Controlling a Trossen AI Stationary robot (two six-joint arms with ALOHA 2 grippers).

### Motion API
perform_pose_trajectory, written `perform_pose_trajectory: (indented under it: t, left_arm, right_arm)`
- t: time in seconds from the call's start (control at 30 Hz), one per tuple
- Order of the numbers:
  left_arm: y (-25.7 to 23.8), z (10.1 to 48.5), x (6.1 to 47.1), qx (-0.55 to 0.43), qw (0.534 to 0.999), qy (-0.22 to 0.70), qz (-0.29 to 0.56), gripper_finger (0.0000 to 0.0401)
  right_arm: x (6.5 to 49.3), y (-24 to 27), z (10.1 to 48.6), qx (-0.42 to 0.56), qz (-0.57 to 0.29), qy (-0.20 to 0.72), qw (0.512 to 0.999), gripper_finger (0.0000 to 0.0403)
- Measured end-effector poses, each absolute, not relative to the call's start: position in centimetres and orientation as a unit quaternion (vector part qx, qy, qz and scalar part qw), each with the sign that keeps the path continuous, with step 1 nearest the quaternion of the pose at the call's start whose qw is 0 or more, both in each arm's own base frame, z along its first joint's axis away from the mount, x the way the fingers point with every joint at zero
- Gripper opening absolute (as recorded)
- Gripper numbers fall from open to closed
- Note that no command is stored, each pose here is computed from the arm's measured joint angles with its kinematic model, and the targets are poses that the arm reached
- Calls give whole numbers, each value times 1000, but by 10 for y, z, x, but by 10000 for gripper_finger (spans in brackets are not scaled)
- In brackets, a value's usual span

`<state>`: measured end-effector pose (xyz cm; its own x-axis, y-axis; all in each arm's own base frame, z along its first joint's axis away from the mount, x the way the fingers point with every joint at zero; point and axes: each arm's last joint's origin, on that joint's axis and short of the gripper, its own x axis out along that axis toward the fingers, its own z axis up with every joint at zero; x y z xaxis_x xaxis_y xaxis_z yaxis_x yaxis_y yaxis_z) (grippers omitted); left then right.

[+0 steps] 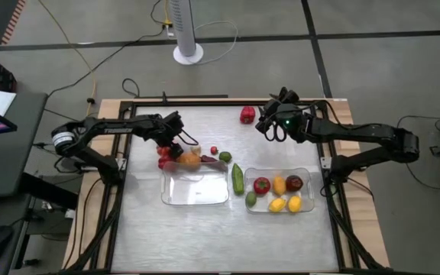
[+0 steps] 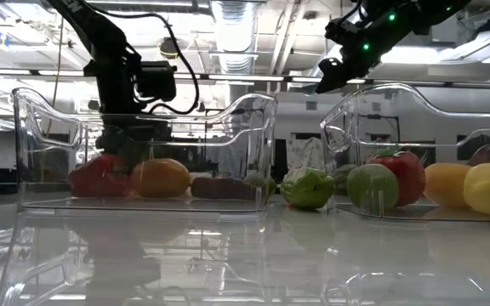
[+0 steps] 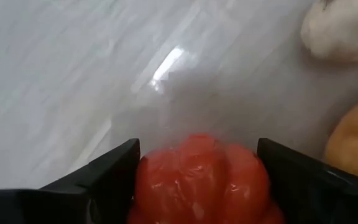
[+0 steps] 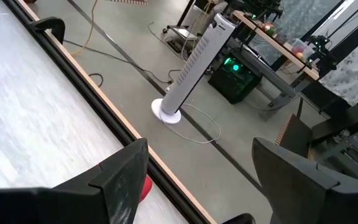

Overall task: Sort produce into baskets
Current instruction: Put the pumpkin into the left transparent bin

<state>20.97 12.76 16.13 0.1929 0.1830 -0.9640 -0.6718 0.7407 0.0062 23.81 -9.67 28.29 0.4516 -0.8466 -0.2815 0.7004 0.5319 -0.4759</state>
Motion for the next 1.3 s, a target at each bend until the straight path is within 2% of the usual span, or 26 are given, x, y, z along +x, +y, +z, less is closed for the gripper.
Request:
perform_pose_trajectory:
  t: [0.17, 0.4, 0.63, 0.77, 0.9, 1.1, 1.3]
  left_arm:
    - [130, 170, 214, -211, 743, 566, 288, 265]
    - [138, 200, 227, -189, 764, 549, 280, 270]
    - [136, 258, 256, -191, 824, 486, 219, 270]
    - [114, 287, 277, -221, 862, 440, 117, 275]
    - [75, 294, 293, -208, 875, 433, 56, 278]
    - [20, 291, 302, -153, 876, 452, 75, 279]
    - [-9, 291, 302, -148, 876, 448, 100, 282]
  right_arm:
    - [238, -97, 283, -150, -460, 248, 839, 312]
    - [238, -97, 283, -150, -460, 248, 839, 312]
    - [238, -97, 283, -151, -460, 249, 839, 312]
    - [238, -97, 283, -152, -459, 251, 838, 312]
    - [238, -97, 282, -152, -459, 254, 838, 312]
    - [238, -97, 282, -152, -459, 254, 838, 312]
    - [238, -96, 283, -150, -459, 252, 839, 312]
